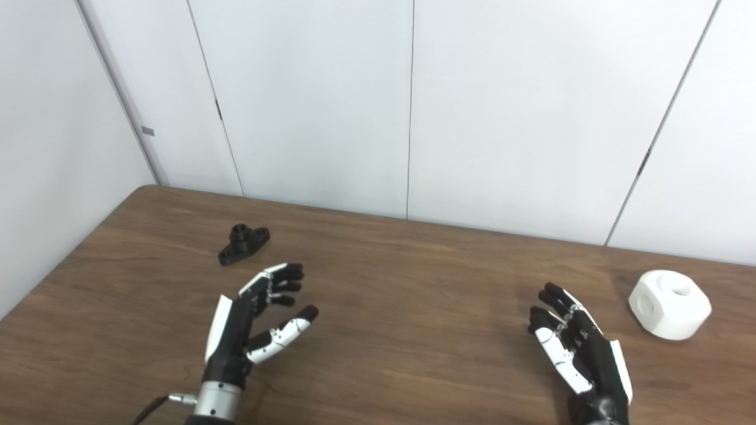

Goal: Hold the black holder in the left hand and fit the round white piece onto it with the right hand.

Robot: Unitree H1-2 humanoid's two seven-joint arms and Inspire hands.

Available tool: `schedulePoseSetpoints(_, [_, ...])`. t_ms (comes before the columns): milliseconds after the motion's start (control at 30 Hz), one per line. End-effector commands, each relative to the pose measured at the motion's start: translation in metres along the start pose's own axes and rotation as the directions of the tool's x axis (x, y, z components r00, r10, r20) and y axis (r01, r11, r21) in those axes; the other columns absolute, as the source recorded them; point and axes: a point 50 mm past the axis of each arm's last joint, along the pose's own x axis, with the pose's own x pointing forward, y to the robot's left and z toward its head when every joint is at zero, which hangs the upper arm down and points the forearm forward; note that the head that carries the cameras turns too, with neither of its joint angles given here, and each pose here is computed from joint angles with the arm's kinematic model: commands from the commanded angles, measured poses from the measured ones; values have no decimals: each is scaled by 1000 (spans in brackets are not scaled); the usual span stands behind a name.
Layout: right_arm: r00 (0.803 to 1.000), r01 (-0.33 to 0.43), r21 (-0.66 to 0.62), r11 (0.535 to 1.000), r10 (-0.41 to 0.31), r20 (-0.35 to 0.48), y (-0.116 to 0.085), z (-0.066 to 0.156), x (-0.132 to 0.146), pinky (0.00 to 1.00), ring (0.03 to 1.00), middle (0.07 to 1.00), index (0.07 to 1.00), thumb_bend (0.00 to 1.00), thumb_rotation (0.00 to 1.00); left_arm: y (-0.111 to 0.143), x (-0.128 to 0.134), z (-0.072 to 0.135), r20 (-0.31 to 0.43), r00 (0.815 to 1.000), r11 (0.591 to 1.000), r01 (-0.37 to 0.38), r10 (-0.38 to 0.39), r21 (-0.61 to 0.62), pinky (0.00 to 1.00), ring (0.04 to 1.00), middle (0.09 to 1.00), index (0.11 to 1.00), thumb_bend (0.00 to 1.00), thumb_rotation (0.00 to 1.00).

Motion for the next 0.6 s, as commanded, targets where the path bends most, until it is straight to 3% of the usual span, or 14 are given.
schedulePoseSetpoints(0, [1000, -7, 12, 1000, 7, -7, 1, -10, -4, 667, 759, 822, 808, 411, 407, 4, 11, 15, 107, 994, 998, -38, 32, 54, 665, 730, 750, 749, 788, 313])
schedulePoseSetpoints(233, [1000, -9, 13, 1000, 9, -12, 0, -13, -5, 671, 760, 823, 814, 403, 385, 18, 21, 14, 260, 964, 940, -144, 62, 308, 607, 706, 746, 744, 820, 308])
schedulePoseSetpoints(400, [1000, -8, 21, 1000, 9, -14, 0, -15, -5, 674, 755, 821, 819, 384, 362, 34, 30, 12, 363, 928, 853, -251, 78, 458, 657, 738, 763, 750, 828, 282])
schedulePoseSetpoints(567, [1000, -10, 23, 1000, 10, -19, -1, -20, -6, 688, 759, 823, 818, 380, 346, 49, 35, 4, 406, 910, 769, -321, 87, 553, 679, 802, 816, 769, 852, 286])
